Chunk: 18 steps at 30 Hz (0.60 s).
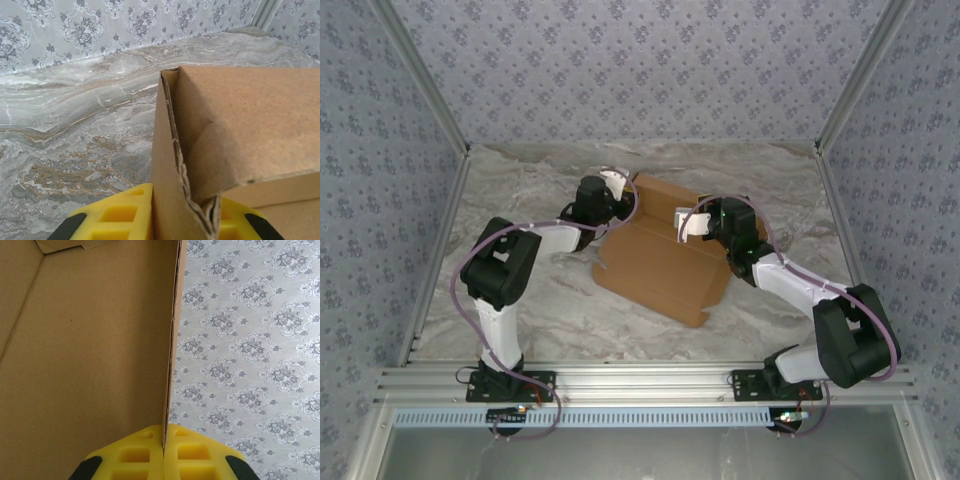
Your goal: Fold the paper box
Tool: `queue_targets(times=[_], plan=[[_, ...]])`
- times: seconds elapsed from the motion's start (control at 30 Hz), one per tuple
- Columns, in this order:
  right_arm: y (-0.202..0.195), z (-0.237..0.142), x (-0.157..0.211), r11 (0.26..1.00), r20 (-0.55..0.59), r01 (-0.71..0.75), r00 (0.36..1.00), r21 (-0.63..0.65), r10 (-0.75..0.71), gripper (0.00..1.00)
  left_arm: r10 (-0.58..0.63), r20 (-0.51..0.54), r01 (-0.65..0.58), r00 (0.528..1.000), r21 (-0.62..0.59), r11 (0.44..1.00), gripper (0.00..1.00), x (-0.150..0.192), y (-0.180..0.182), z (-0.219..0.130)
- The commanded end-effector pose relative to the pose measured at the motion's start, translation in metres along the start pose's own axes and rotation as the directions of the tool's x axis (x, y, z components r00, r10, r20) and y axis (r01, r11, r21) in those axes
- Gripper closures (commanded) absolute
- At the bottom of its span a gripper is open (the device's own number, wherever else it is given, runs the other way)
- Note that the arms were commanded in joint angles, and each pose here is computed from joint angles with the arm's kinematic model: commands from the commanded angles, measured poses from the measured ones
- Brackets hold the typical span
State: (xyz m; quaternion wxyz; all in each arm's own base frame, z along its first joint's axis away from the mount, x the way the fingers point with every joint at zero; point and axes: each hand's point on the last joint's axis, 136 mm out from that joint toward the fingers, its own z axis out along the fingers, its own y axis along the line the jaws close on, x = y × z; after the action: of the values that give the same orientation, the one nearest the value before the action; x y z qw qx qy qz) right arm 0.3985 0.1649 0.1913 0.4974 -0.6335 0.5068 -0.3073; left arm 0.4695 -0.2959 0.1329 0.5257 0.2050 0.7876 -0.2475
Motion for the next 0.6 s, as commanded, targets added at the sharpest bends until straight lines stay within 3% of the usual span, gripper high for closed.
queue_targets(times=[0.0, 0.23, 0.47, 0.57], plan=[[0.008, -0.001, -0.005, 0.999, 0.005, 0.012, 1.0, -0.042, -0.012, 1.0, -0.048, 0.071, 0.055, 0.996, -0.105, 0.993, 0.88, -0.022, 0.014, -0.008], [0.003, -0.002, -0.011, 0.999, 0.0, 0.029, 1.0, -0.03, -0.029, 0.98, -0.048, 0.066, 0.058, 0.997, -0.159, 0.986, 0.95, -0.023, 0.011, -0.021], [-0.015, -0.007, -0.011, 0.998, -0.023, -0.067, 0.998, 0.003, 0.067, 0.69, 0.025, 0.048, -0.016, 0.999, -0.197, 0.98, 1.0, -0.021, 0.014, -0.041], [-0.02, -0.011, -0.019, 0.99, -0.002, -0.138, 0.99, 0.017, 0.138, 0.61, 0.044, 0.046, -0.033, 0.998, -0.217, 0.976, 1.0, -0.019, 0.017, -0.048]])
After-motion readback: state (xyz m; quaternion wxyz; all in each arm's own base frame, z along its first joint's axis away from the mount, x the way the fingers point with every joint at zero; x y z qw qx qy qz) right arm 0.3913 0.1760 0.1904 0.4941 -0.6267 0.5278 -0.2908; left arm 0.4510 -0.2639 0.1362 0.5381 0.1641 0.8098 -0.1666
